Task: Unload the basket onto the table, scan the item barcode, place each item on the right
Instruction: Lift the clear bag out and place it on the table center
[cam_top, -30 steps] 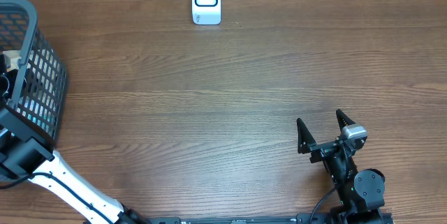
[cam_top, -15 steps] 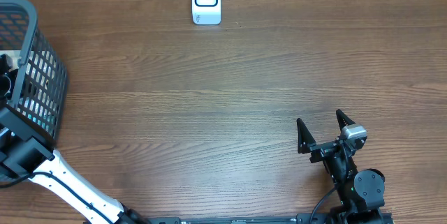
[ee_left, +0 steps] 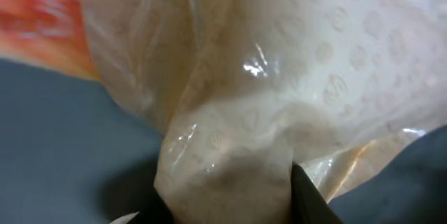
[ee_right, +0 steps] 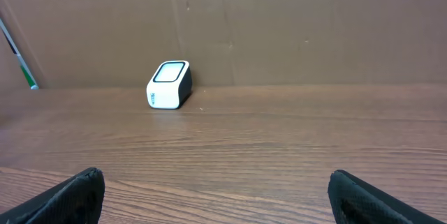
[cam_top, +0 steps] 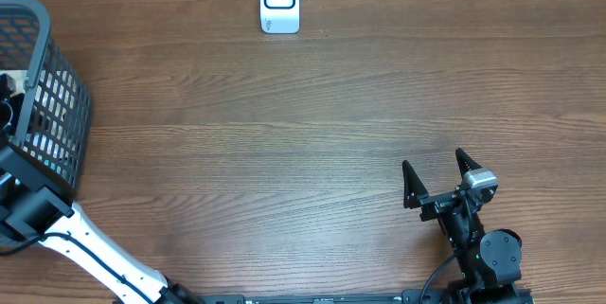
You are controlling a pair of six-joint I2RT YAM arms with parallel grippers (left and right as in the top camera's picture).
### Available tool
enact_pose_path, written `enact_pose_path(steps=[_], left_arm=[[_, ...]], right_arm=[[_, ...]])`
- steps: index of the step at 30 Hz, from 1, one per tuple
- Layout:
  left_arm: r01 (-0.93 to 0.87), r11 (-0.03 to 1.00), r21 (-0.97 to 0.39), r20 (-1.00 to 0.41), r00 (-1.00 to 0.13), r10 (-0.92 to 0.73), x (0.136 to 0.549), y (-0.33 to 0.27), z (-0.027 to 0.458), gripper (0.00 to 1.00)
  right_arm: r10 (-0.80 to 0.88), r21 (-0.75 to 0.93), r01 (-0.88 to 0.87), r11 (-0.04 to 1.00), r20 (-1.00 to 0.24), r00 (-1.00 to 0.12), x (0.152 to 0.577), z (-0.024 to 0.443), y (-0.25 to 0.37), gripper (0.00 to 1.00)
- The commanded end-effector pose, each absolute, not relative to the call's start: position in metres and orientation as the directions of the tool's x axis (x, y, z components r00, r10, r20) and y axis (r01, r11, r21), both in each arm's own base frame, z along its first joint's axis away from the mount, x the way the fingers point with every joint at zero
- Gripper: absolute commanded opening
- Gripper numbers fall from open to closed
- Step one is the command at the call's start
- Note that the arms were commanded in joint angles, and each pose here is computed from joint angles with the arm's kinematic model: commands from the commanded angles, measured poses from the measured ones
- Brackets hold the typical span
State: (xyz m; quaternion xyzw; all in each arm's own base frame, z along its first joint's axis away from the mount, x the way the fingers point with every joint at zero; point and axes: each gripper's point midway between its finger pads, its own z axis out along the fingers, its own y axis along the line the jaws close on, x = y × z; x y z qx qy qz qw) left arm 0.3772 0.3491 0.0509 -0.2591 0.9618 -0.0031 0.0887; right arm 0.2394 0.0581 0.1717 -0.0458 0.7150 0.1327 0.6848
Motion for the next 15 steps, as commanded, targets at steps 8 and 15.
enact_pose_path(steps=[8, 15], left_arm=[[-0.547, 0.836, -0.047, -0.520, -0.701, -0.488, 0.394, 0.354, 0.232, 0.04], [-0.514, 0.851, -0.106, -0.750, -0.521, -0.408, 0.361, 0.296, 0.382, 0.04]], right_arm=[[0.116, 0.126, -0.252, 0.959, -0.992, -0.052, 0.239, 0.170, 0.059, 1.00], [0.116, 0.126, -0.252, 0.959, -0.992, -0.052, 0.239, 0.170, 0.059, 1.00]])
